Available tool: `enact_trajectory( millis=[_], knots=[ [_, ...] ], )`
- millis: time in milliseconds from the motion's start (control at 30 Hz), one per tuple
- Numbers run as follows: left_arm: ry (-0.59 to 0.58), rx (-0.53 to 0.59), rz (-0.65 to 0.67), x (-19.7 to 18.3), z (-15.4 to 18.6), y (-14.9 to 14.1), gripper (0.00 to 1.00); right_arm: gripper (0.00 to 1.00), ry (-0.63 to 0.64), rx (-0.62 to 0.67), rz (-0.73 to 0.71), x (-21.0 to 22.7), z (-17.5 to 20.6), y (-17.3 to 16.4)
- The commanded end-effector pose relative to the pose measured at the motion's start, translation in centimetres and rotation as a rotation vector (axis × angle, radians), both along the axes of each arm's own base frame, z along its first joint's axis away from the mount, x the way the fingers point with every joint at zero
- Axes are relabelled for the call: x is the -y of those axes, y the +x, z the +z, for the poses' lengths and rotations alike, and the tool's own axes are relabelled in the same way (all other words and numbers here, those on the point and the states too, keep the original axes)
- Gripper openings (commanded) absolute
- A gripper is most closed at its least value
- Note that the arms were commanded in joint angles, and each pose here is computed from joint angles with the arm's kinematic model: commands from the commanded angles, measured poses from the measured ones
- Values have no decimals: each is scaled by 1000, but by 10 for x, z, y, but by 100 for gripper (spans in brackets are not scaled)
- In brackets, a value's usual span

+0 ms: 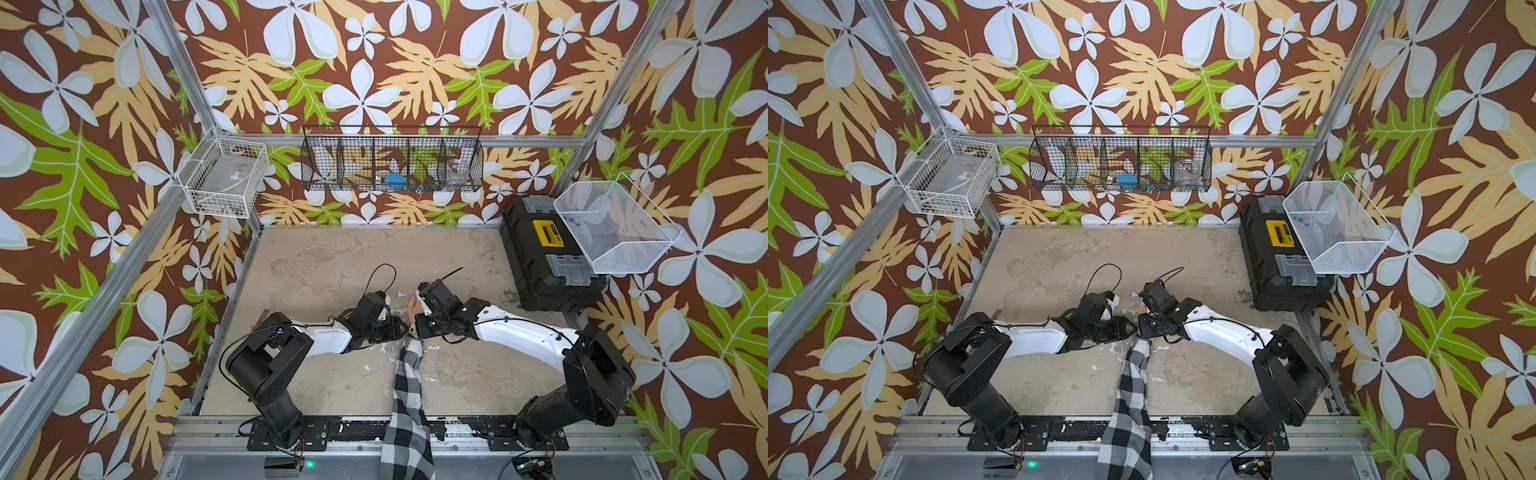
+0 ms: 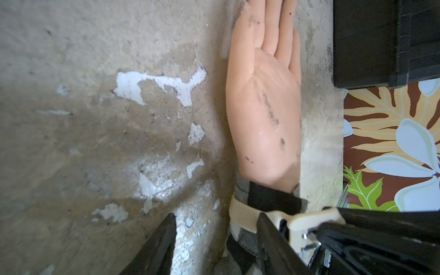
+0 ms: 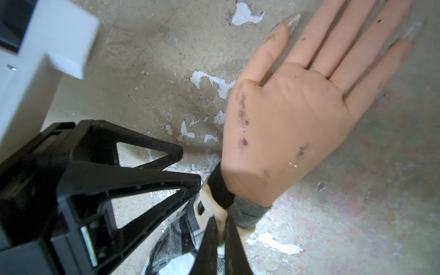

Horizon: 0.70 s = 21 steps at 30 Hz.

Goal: Take off the watch
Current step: Untie the watch from the hand.

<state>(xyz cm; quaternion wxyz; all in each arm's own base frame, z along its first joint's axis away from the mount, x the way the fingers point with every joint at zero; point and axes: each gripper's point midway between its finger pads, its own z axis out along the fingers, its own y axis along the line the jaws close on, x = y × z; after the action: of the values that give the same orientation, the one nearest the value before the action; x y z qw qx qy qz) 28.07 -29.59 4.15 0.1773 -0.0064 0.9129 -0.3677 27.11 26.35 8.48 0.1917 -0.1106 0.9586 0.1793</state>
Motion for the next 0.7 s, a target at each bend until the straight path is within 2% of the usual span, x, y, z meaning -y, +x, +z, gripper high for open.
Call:
enact_trajectory(
  millis=[0,67,400,467,667],
  knots=[
    [-9,10,-4,2,2,0,56,42,56,23,-5,-8,9,4],
    [-11,12,-4,2,3,0,56,46,43,42,-21,-3,11,5],
    [-11,23,-9,2,8,1,56,51,-77,120,24,13,18,9],
    [-9,24,-7,2,8,1,56,55,-96,132,44,11,21,9],
    [-7,20,-4,1,7,1,56,56,-148,143,72,-3,21,11]
  ],
)
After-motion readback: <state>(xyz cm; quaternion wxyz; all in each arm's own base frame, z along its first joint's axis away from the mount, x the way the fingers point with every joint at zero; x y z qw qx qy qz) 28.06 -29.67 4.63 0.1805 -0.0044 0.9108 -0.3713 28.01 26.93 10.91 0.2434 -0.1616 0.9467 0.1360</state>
